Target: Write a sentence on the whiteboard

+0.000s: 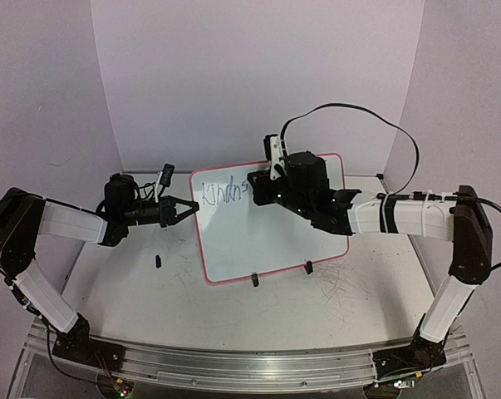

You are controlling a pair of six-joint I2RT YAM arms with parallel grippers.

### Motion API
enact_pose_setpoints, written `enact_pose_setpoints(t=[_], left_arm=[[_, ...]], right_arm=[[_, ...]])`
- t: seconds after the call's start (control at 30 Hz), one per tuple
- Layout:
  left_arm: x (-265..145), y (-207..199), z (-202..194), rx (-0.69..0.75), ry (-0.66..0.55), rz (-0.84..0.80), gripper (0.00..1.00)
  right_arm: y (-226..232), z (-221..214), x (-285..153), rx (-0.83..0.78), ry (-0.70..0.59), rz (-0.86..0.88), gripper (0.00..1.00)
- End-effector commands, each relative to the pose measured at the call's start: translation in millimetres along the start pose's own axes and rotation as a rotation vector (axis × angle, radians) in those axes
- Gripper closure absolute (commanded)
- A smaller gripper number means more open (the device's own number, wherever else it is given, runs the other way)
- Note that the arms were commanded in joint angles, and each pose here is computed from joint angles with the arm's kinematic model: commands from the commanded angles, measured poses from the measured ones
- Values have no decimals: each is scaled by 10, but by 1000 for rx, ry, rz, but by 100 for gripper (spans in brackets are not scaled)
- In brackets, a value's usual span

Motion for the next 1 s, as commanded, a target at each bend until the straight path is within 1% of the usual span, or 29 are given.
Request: enact_pose_setpoints(t=[0.0, 0.3, 0.57, 0.67, 0.77, 0.9, 0.97], left_arm=[[40, -154, 150, 103, -18, -55, 100], [33, -164, 147, 101, -18, -55, 100], [34, -162, 145, 101, -17, -55, 100], [35, -155, 135, 98, -15, -54, 100], [34, -158, 140, 99, -16, -54, 100], [39, -157, 134, 101, -15, -55, 100], [38, -156, 137, 99, -15, -55, 100]], right_arm=[[-45, -180, -19, 6, 35, -17, 100], [-149, -310, -91, 11, 57, -51, 100], [-184, -66, -178, -14, 2, -83, 100], [-134, 77, -255, -18, -24, -63, 100], [4, 144, -333, -29, -46, 33, 100], [-96, 143, -249, 19, -42, 49, 100], [-88, 175, -235, 18, -53, 50, 100]])
Point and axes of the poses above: each gripper's point midway between its finger pads, its own x axis out along the fingers, its own y axis along the line the jaws close on, z = x × y, the point moved 2 cm from there along -x, back along the fingers, and after that the axes turned 3 degrees about x, right-handed, at the moved point
